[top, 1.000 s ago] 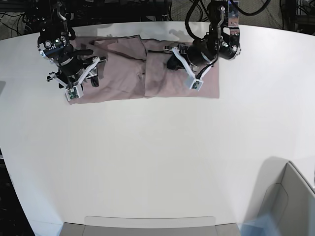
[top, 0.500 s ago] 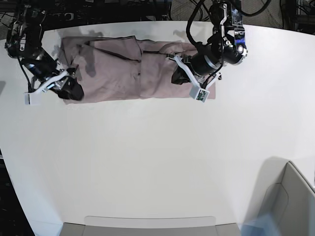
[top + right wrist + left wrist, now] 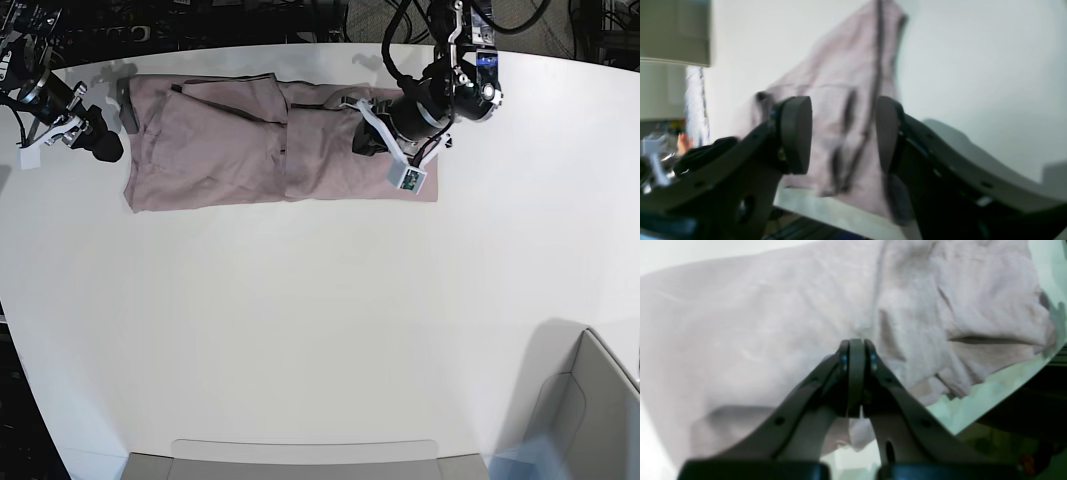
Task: Fold the T-shirt properly
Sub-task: 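Release the left gripper and slide the right gripper along the strip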
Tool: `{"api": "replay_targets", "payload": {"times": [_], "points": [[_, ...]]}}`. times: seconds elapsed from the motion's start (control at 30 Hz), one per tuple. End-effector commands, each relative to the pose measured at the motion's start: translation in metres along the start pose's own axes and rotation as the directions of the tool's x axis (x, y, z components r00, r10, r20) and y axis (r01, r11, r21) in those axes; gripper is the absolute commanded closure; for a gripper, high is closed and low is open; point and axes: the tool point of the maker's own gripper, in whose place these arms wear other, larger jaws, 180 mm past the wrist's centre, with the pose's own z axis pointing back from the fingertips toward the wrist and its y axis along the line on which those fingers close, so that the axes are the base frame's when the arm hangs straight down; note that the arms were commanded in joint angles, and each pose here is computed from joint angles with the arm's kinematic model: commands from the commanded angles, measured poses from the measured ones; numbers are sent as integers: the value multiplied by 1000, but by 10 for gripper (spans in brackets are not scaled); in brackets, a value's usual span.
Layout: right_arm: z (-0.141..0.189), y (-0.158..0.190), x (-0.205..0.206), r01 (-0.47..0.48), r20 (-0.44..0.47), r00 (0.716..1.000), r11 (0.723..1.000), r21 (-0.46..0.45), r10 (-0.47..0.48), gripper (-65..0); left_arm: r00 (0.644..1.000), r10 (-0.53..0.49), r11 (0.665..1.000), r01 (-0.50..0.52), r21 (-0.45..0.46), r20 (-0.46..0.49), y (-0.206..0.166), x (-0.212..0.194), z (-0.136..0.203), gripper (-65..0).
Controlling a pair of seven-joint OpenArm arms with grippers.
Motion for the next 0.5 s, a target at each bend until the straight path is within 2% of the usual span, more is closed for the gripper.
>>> {"api": "replay_targets", "payload": {"times": [0.0, 0.17, 0.33, 0.47], "points": [[1, 3, 13, -20, 30, 999, 1000, 12, 19, -306, 999, -8, 1000, 9, -18, 36, -6, 10, 2, 0], [-11, -16, 8, 2, 12, 1000, 999, -51, -1, -305, 999, -8, 1000, 8, -12, 37, -4, 10, 3, 0], [-33, -10, -11, -85, -95, 992, 993, -78, 78, -305, 999, -8, 1000, 8, -10, 36, -3, 9, 3, 0], [-45, -3, -26, -105, -147, 985, 992, -63, 95, -305, 999, -7, 1000, 7, -11, 37, -3, 10, 3, 0]]}}
